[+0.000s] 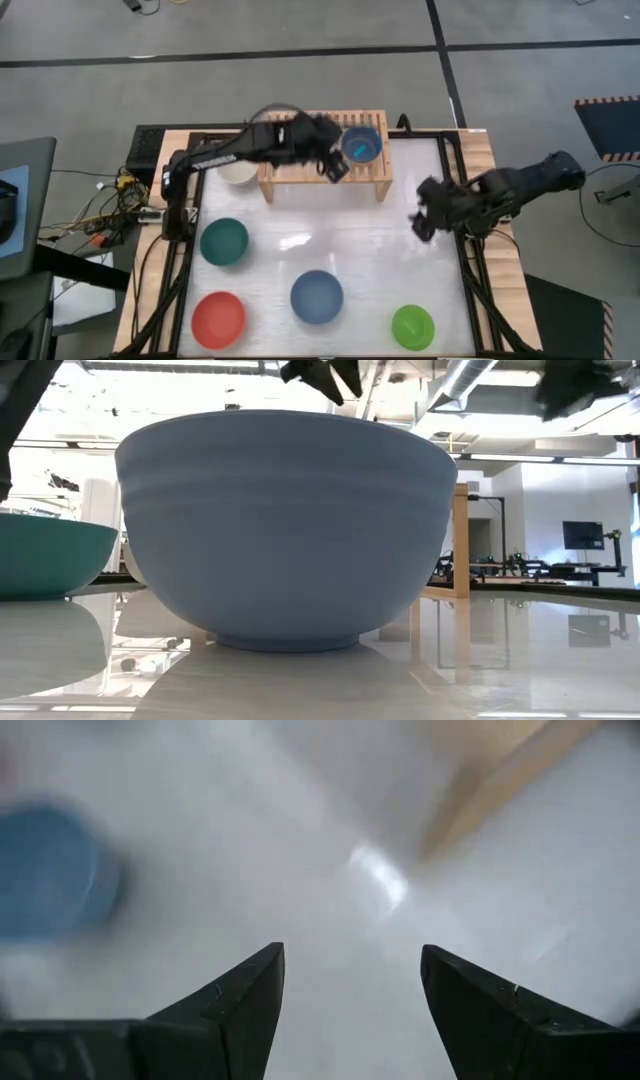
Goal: Place and stack bowls onto a shelf
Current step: Stack the small green bowl on the small blue bowl on the shelf
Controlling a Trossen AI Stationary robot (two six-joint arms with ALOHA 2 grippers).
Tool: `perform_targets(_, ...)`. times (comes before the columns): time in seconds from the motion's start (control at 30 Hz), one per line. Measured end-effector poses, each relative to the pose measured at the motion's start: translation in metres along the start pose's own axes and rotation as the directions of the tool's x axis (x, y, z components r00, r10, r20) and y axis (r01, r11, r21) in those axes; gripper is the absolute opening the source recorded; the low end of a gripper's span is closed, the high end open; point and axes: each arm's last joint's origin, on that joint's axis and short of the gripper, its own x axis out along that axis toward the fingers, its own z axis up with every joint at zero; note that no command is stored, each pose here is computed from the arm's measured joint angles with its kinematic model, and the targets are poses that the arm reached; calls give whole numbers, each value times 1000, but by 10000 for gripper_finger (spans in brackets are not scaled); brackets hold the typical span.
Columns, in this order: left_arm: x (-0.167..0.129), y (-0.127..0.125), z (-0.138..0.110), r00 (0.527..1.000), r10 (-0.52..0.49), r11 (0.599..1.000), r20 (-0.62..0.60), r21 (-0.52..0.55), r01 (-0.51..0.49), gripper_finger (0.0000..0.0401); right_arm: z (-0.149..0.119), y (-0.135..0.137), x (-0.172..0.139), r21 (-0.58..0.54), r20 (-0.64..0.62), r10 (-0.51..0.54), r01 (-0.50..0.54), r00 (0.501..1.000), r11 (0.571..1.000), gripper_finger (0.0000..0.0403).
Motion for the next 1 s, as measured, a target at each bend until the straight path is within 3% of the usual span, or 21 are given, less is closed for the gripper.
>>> perform_targets(0.17,-12,-31,-24,999,-17,996,-51,85,21,184,-49,23,38,-34,-204,169,-179,964,983,260)
perform_targets(0.33,-20,-42,-41,997,-25,995,-78,92,32,177,-100,49,62,-19,-319,278,-299,906,954,260)
perform_targets(0.63,-30,-29,-62,998,-19,1000,-55,5,19,176,-156,76,101,-162,-407,122,-203,905,966,260)
perform_targets(0.8,-41,-16,-78,998,-52,997,-28,-51,51,176,-166,89,117,-138,-418,147,-222,897,965,260)
perform_targets(1.0,-56,2,-92,999,-52,992,-11,-117,51,176,-167,88,115,-108,-436,143,-210,889,972,252)
